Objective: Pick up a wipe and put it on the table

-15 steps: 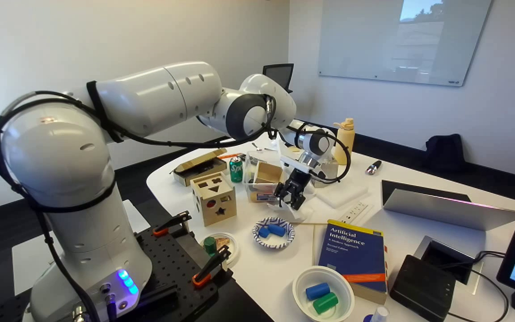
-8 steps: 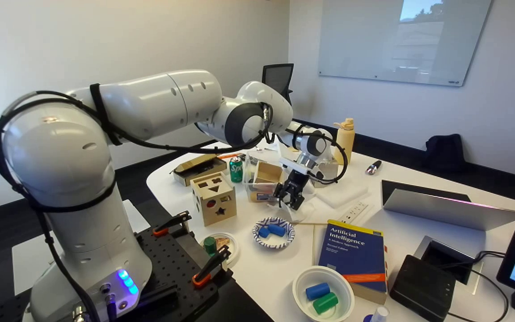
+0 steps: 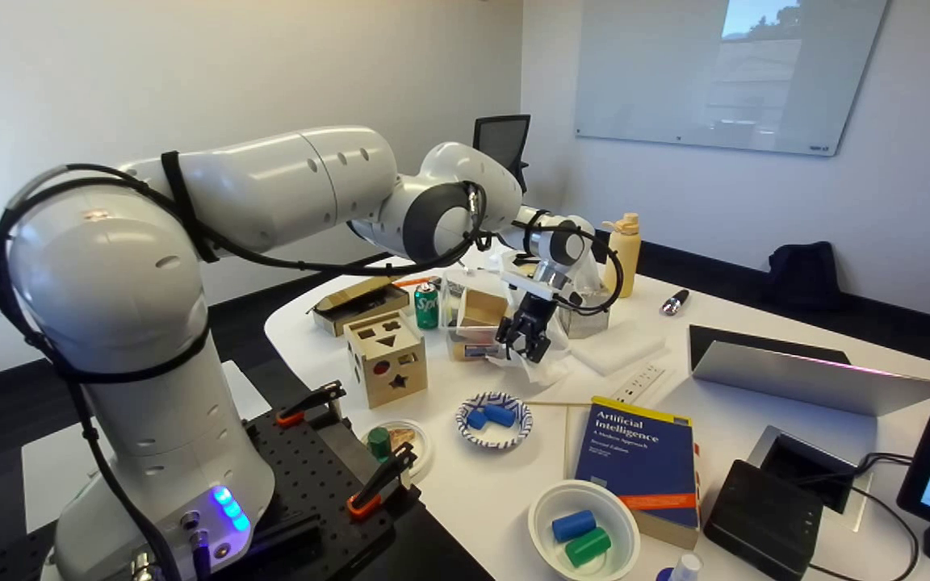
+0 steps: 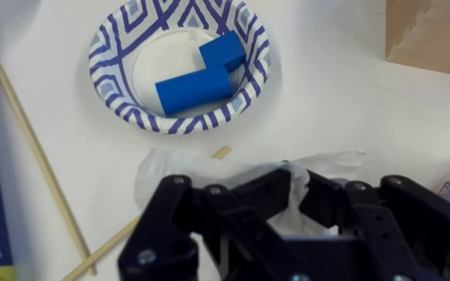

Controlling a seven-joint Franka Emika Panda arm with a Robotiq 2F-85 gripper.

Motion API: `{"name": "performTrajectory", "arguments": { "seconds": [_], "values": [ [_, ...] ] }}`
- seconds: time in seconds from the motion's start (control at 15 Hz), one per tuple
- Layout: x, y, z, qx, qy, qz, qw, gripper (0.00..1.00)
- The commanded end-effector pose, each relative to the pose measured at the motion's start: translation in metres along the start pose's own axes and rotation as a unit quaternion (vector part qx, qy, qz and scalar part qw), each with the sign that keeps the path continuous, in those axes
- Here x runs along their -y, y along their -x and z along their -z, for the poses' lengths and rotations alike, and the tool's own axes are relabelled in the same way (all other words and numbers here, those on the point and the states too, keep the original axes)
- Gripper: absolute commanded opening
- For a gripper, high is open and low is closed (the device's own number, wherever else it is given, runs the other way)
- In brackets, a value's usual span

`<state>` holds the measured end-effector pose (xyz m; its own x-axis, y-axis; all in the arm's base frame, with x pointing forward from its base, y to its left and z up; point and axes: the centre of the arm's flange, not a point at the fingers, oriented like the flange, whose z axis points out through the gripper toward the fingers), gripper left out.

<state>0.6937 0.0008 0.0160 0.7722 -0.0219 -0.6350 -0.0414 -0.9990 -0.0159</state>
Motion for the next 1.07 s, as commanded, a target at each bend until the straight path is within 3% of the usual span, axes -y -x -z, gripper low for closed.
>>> {"name": "performTrajectory", "arguments": {
  "seconds": [0.0, 1.0],
  "values": [
    [0.005, -0.008, 0.026, -0.024, 0.010, -0.005, 0.9996, 0.00],
    [-0.009, 0.001, 0.070, -0.110, 0.023, -0.013, 0.9936, 0.00]
  ]
}}
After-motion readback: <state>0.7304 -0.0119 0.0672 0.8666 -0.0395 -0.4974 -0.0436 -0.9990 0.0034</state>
